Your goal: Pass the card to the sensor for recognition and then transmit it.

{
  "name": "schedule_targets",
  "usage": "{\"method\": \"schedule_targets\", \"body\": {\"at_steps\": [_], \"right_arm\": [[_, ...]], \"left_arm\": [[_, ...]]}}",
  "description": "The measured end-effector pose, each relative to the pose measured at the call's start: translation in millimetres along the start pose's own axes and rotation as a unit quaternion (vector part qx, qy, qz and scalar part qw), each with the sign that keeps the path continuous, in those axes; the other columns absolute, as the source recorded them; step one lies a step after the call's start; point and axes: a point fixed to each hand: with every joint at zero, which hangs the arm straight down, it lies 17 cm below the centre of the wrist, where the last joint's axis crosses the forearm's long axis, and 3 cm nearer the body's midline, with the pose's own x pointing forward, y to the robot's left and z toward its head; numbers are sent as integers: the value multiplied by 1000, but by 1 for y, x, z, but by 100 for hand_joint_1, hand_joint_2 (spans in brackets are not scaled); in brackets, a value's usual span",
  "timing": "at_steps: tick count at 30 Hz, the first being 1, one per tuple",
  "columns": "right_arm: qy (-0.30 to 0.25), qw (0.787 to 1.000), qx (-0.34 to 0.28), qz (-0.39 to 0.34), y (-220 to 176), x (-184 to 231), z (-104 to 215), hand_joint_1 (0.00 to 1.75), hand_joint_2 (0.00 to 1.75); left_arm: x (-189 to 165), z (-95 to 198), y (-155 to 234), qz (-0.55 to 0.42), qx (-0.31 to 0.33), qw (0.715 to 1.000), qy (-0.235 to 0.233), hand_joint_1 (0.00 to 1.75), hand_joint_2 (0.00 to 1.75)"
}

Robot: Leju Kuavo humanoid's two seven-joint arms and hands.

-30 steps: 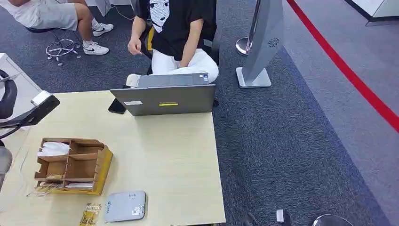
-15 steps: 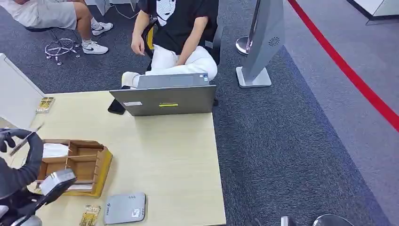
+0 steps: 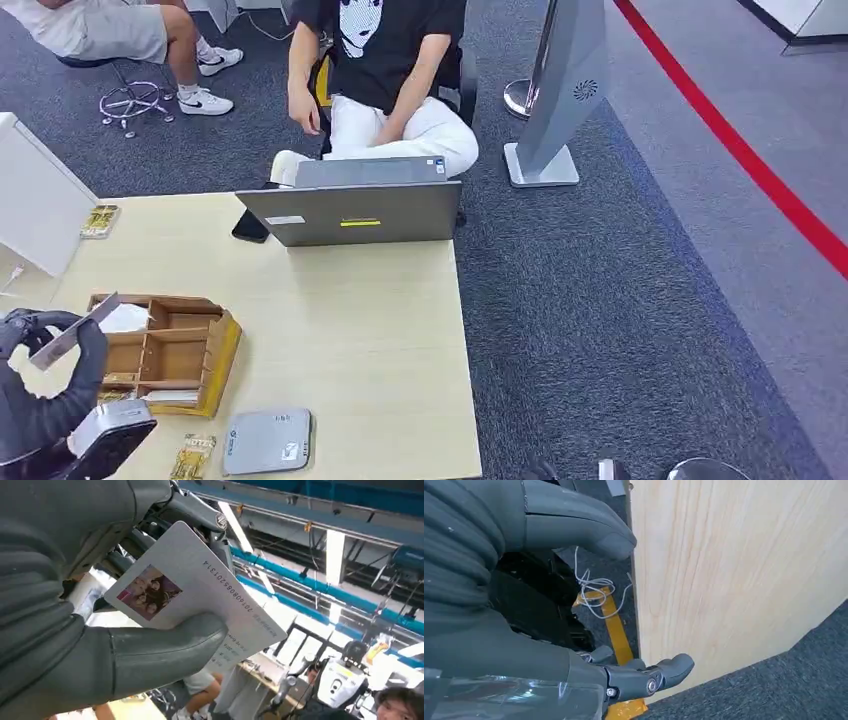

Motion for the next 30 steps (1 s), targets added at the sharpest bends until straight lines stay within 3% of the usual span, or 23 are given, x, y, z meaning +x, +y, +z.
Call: {"method": "schedule_targets", "body": {"at_steps": [6, 11, 17, 22, 30], "right_arm": [[0, 1000, 0, 3, -2, 2, 0, 0, 175], [-2, 1000, -5, 5, -3, 7, 0, 0, 175], [-9, 1000, -7, 12, -2, 16, 0, 0, 175], [-17, 1000, -7, 13, -2, 22, 0, 0, 175], [-23, 1000, -14, 3, -4, 26, 1, 0, 175]], "left_arm": [[1, 7, -16, 5, -25, 1000, 14, 175, 175], [5, 35, -38, 45, -44, 996, 61, 175, 175], [-14, 83, -74, 82, -87, 983, 142, 175, 175], [-11, 102, -93, 90, -120, 977, 149, 175, 175], [-9, 110, -102, 97, -138, 974, 153, 175, 175]]}}
